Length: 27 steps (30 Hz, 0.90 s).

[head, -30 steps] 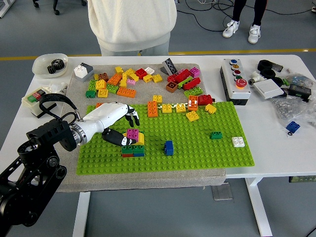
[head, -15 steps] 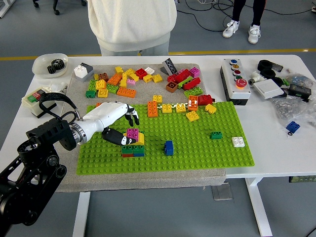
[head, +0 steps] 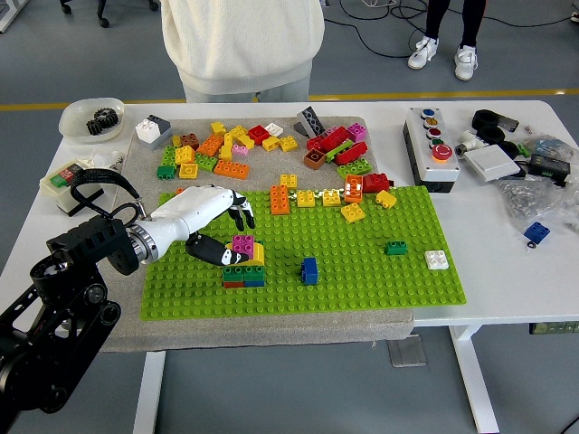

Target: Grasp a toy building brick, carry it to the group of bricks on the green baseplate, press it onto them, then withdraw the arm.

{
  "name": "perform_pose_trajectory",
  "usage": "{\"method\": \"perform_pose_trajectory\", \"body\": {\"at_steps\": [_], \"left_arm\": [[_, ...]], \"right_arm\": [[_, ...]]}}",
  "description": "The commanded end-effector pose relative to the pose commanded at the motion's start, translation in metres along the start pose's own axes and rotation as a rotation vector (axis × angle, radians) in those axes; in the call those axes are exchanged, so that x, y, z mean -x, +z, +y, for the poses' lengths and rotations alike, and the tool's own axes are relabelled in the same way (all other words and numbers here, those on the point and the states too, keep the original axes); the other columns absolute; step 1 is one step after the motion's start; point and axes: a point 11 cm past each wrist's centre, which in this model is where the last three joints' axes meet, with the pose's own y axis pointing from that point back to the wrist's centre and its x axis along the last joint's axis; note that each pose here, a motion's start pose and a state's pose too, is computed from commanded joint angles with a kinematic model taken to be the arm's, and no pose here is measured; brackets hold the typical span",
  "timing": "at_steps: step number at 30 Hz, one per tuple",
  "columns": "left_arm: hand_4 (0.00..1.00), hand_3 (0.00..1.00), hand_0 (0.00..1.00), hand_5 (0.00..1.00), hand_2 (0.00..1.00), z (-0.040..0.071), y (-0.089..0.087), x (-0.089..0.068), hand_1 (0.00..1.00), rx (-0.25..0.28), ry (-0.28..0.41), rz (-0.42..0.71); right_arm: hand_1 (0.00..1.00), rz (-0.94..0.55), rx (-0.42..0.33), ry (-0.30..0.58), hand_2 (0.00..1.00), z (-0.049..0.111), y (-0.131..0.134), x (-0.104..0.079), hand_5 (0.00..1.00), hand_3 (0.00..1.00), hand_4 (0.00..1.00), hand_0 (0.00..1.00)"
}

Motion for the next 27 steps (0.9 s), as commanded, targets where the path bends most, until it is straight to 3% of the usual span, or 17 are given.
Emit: {"method": "perform_pose_trajectory", "body": {"at_steps": [12, 24, 25, 27], "left_arm": [[0.893, 0.532, 0.860, 0.180, 0.520, 0.003, 0.005, -0.009, 0.629, 0.012, 0.024, -0.010], [0.897, 0.532, 0.861, 0.191, 0.522, 0.016, 0.013, -0.024, 0.632, 0.032, 0.049, -0.042], [0.998, 0.543, 0.909, 0.394, 0.599, 0.017, 0.013, -0.025, 0.691, 0.035, 0.051, -0.043], [0.998, 0.543, 0.909, 0.394, 0.599, 0.018, 0.012, -0.025, 0.691, 0.042, 0.053, -0.043]], "right_arm": [[0.651, -0.001, 0.000, -0.001, 0.722, 0.000, 0.000, 0.000, 0.465, 0.634, 0.895, 0.751], [0.651, -0.005, 0.002, 0.002, 0.722, 0.000, 0.001, 0.000, 0.464, 0.633, 0.895, 0.751], [0.651, -0.005, 0.002, 0.002, 0.721, 0.000, 0.001, 0.000, 0.464, 0.633, 0.895, 0.751], [0.651, -0.006, 0.001, 0.002, 0.721, 0.000, 0.000, -0.001, 0.464, 0.633, 0.895, 0.751]]}}
